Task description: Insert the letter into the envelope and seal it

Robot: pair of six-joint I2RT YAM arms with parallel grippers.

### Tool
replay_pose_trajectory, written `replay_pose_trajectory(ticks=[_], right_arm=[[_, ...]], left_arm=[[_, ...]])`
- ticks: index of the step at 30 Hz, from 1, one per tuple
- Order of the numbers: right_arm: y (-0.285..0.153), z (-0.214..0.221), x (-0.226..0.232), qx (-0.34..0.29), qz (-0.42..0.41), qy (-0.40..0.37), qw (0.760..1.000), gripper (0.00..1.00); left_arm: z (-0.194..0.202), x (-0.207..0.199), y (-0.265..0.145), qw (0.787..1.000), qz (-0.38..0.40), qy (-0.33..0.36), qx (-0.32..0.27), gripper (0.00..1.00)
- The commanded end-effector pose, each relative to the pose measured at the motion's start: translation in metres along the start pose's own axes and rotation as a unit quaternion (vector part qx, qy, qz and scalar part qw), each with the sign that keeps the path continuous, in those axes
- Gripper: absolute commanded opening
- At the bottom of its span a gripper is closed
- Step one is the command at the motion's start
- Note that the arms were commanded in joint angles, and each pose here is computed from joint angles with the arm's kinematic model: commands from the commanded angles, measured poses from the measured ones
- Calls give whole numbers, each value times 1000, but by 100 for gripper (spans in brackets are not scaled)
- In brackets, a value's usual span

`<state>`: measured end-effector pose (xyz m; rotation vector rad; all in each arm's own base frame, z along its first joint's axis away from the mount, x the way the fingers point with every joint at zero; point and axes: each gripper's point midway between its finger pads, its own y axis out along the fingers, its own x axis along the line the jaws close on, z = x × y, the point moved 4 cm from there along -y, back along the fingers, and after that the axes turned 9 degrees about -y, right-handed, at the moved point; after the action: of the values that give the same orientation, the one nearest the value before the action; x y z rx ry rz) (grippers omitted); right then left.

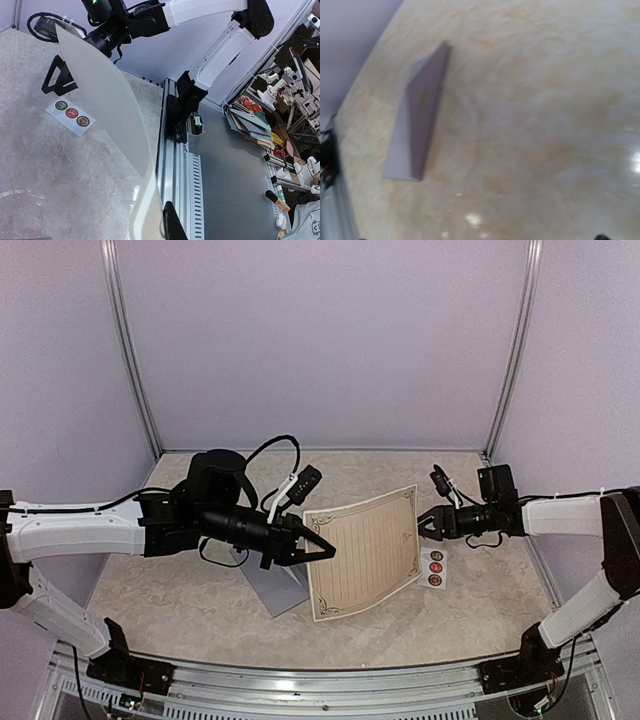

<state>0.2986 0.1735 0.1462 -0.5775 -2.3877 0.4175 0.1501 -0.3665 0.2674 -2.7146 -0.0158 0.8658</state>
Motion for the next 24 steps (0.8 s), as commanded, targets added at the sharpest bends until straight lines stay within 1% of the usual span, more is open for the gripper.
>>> replay_pose_trajectory(ticks=[1,6,11,16,20,24], right_arm=[[5,-1,28,-5,-85,-35,996,94],[3,-1,57,-5,-137,-49,989,94],[4,-1,84,3,-175,-61,983,94],[-2,-7,98,-6,-182,-68,981,95],[-8,-13,107,-19,-191,-76,978,97],[-4,-14,116,-15,-206,-85,975,98]], left_arm=[[-9,-6,-5,1000,2,12,-12,0],[-7,37,-15,995,-87,-29,-31,0],[-2,56,-18,991,-112,-58,-38,0],[2,75,-17,985,-149,-80,-34,0],[4,78,-16,984,-150,-90,-32,0],[2,71,-13,988,-118,-88,-35,0]])
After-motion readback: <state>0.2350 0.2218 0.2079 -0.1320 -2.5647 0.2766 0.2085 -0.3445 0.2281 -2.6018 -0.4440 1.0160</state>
